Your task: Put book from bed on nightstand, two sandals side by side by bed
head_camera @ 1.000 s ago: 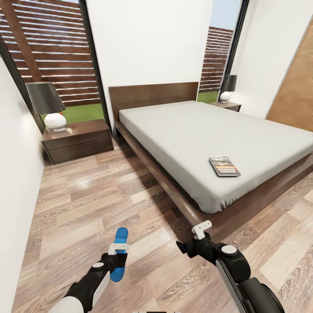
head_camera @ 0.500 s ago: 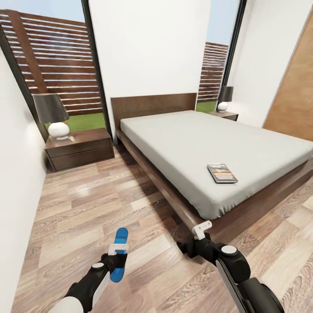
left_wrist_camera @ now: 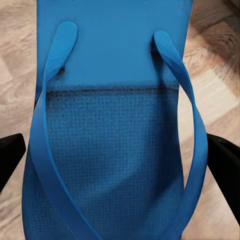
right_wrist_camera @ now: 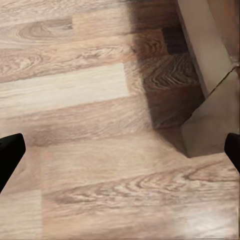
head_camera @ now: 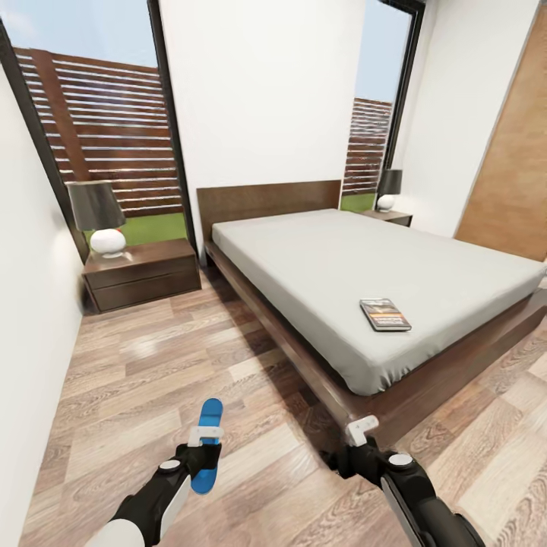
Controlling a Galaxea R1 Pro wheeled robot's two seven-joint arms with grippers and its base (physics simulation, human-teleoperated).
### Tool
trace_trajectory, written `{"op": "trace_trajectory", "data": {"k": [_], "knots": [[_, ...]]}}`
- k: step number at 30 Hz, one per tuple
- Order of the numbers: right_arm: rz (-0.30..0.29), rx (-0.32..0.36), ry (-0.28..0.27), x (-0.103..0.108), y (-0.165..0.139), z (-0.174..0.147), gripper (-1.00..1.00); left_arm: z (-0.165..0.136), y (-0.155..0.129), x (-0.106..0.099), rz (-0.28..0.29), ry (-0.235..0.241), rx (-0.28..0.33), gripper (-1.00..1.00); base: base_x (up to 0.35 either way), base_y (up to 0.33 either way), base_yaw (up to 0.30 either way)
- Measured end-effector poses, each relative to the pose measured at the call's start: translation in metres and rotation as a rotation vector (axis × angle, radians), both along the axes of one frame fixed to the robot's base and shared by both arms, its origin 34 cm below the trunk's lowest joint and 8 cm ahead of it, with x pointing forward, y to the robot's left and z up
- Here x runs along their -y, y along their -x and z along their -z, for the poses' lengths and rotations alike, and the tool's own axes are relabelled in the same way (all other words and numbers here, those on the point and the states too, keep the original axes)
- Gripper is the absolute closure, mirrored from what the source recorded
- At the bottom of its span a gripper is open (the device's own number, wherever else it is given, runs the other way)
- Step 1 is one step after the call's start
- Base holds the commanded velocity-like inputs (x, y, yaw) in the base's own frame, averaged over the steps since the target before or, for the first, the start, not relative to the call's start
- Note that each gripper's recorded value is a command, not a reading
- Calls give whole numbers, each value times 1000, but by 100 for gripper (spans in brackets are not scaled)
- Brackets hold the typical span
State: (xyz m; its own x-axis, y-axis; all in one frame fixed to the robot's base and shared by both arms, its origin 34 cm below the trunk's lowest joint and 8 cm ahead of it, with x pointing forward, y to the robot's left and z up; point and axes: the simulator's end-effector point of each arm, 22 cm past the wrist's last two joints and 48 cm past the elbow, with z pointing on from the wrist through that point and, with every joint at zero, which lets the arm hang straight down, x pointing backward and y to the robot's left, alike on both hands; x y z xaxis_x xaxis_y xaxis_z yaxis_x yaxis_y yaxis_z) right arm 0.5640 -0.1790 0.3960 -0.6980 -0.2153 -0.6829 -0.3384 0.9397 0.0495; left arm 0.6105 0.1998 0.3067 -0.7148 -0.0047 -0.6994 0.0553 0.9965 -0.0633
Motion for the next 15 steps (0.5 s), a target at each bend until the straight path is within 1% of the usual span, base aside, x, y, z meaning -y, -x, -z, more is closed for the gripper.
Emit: {"op": "trace_trajectory", "data": {"k": [3,4,6,8,15], "knots": [[71,12,8,29,0,24,-100,-7,-2,-1,-2,1,15,100,0,0,0],[122,11,19,48,4,40,-100,-9,-3,-2,-4,1,25,100,0,0,0],[165,2,30,64,10,54,-100,-13,-3,-2,-4,1,37,100,0,0,0],[212,-28,46,82,25,79,-100,-5,6,-1,-4,0,28,100,0,0,0],[245,-34,53,95,42,98,-100,17,39,-1,-2,-1,-8,100,0,0,0]]}}
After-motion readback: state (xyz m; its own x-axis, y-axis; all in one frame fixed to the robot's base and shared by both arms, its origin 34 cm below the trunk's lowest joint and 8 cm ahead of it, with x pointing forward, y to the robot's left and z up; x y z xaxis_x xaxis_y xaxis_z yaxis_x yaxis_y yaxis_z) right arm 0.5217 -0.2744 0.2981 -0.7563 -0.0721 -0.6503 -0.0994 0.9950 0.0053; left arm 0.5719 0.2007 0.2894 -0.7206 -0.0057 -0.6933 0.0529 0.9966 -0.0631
